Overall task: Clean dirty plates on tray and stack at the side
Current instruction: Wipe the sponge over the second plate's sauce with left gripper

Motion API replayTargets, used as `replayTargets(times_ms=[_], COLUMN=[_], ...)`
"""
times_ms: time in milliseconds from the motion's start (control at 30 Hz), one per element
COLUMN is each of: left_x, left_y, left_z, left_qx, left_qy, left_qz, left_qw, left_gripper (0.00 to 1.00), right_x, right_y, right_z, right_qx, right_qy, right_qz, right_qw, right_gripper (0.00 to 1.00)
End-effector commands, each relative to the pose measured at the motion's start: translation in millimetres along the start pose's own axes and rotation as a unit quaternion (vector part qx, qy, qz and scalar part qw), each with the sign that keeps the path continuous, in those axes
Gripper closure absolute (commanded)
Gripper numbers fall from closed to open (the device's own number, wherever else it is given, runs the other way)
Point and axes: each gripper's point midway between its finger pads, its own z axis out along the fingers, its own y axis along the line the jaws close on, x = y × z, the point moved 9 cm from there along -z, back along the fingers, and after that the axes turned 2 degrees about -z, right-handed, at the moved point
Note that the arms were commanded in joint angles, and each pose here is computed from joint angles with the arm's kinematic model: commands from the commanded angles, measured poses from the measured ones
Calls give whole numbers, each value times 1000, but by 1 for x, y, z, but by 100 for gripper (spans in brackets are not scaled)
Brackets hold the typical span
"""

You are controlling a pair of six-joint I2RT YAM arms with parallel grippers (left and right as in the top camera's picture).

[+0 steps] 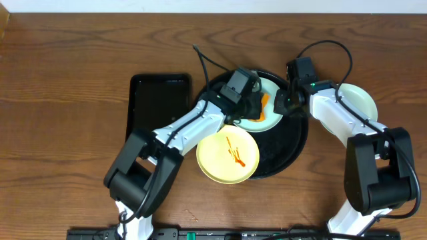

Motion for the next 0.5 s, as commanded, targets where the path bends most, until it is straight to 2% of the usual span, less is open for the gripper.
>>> replayTargets(times_ms=[0, 300, 467], left_x=[1, 9, -4], left_y=[9, 38, 59], left_z=[11, 38, 33], left_qx=[-24, -85, -97], left_qy=[-7, 2, -10], left_qz=[-11, -24, -47], left_qw=[1000, 996, 994], left_gripper=[92, 92, 92], right_x=[2, 8, 9], right_y=[5, 9, 9], right_z=[1, 1, 1], right_qx=[-9, -18, -14], right_qy=[10, 28, 31], right_qz=[2, -3, -3], right_qw=[1000, 999, 999], right_gripper=[99, 99, 99])
